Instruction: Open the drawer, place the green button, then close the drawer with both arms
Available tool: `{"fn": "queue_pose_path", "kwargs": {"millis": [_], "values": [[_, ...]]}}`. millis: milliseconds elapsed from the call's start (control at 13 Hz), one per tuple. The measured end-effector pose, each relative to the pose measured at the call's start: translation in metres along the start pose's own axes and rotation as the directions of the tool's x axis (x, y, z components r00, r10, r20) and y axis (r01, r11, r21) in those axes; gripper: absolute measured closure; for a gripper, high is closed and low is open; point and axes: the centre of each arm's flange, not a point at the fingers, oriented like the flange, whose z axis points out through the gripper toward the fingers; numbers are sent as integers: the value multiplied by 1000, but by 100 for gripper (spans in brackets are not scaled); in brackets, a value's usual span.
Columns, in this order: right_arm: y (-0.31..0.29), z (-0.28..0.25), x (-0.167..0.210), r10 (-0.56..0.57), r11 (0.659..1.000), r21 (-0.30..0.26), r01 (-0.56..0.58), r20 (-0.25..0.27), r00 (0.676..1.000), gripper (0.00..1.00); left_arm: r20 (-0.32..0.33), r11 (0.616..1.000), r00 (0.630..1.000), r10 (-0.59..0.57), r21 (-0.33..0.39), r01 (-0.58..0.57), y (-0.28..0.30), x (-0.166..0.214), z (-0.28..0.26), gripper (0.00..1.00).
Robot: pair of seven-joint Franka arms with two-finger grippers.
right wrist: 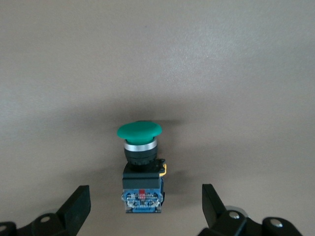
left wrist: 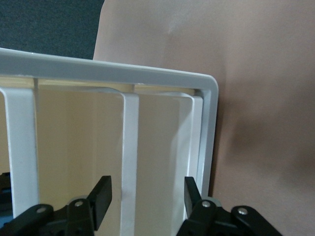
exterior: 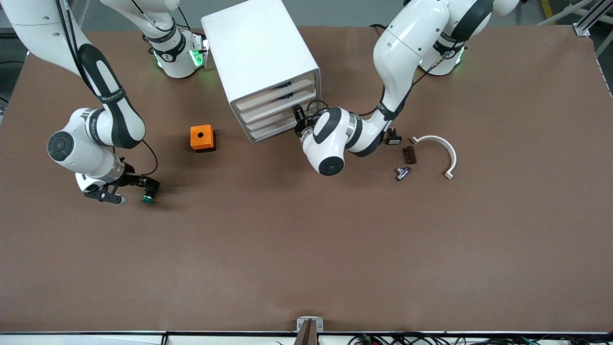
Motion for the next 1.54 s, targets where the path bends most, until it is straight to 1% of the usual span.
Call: {"fn": "queue_pose_path", "kwargs": {"millis": [154,231,308,462,538,692,769,846,923,1154,1231,1385,1462,1538], "values": [[-1,11,-2,19,1000,-2,-19,10,1000,0,-8,1000,1000,-3,13,3,-1,-2,12,43],[-4,15,-3,22,1000,-3,-22,16,1000,0,-8,1000,1000,-4,16,4,-1,-4,19,43],[-7,19,-4,24,1000,-4,-24,20,1000,0,-5,1000,1000,-2,22,2,-2,-6,21,50],[-11,22,-5,32,999,-5,-32,25,999,0,-6,999,1000,5,36,-5,-8,-7,18,74],[-11,23,-5,33,999,-5,-33,26,999,0,-7,999,1000,5,45,-4,-9,-7,17,81],[-10,23,-5,34,999,-5,-33,27,999,0,7,999,1000,10,48,-11,-3,-5,9,81],[-10,23,-5,34,999,-6,-34,27,999,6,22,999,1000,19,44,-20,3,-3,0,81],[-10,23,-5,34,999,-6,-34,27,999,6,40,999,999,23,38,-24,10,-1,-10,81],[-10,23,-6,34,999,-6,-34,27,999,13,59,999,998,24,32,-26,17,2,-22,81],[-10,23,-6,35,999,-6,-34,29,999,51,108,999,994,27,28,-30,37,12,-51,85],[-10,23,-6,35,999,-6,-35,28,999,60,120,999,993,24,25,-27,42,15,-59,85],[-10,22,-5,35,999,-6,-35,29,999,59,143,1000,989,23,8,-25,52,20,-77,85],[-10,18,-3,35,999,-7,-35,36,999,59,150,1000,988,23,0,-23,55,23,-85,85],[-11,9,-1,42,999,-9,-42,54,998,59,155,1000,988,21,-7,-20,59,25,-90,85]]}}
